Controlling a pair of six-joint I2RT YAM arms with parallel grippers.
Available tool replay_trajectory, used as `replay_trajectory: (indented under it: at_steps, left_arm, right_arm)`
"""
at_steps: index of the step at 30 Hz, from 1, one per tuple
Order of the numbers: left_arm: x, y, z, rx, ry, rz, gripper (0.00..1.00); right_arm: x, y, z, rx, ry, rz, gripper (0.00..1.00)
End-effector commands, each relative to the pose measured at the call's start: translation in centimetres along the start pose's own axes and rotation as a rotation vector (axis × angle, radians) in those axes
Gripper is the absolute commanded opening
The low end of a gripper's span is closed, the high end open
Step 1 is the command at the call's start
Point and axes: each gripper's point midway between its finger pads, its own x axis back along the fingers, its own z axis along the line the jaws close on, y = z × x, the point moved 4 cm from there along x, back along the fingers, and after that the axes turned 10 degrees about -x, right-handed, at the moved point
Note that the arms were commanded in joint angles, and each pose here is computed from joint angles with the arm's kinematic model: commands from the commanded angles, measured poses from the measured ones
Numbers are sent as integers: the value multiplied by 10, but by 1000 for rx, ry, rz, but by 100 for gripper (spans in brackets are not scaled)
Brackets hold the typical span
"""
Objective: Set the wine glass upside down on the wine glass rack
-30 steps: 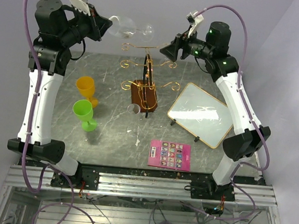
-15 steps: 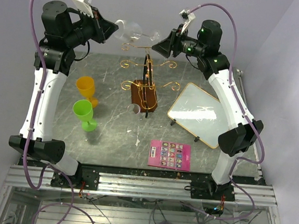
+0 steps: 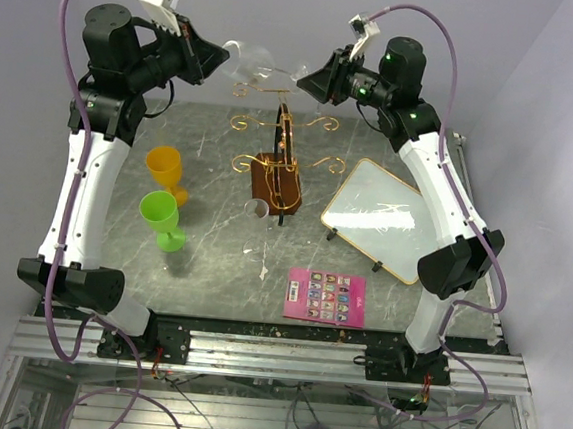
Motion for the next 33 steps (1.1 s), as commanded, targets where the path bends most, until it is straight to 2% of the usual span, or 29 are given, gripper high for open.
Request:
replay_trajectory:
  at_steps: [1,7,10,13,17,21,25,29,33]
  left_arm:
    - [7,22,-11,-34,-45,-87,7]
    - [5,15,-13,-32,-71,-79,7]
    - [5,13,-13,-32,-76,-78,7]
    - [5,12,-15,-32,-86,-78,7]
    - [4,6,-21,-1,-135,-81,8]
    - [5,-1,-26,18,-181,-73,25]
    - [9,-7,-28,-21,-190,-54,44]
    - [16,-18,-23,-92,-153,-3,63]
    - [26,-28,-20,-199,-126,51,76]
  right_arm:
    - [-5,4,1,-15,3,-17,29]
    - [-8,-1,1,-38,13,-9,25]
    - [-8,-1,-1,-41,2,-12,16]
    - [-7,2,-4,-29,-23,-19,1]
    - [-3,7,-6,-2,-56,-33,0]
    - [3,14,-11,41,-99,-51,0]
    - [13,22,-19,91,-122,-69,0]
    - [31,38,-30,173,-123,-92,0]
    - [46,51,-32,263,-95,-99,0]
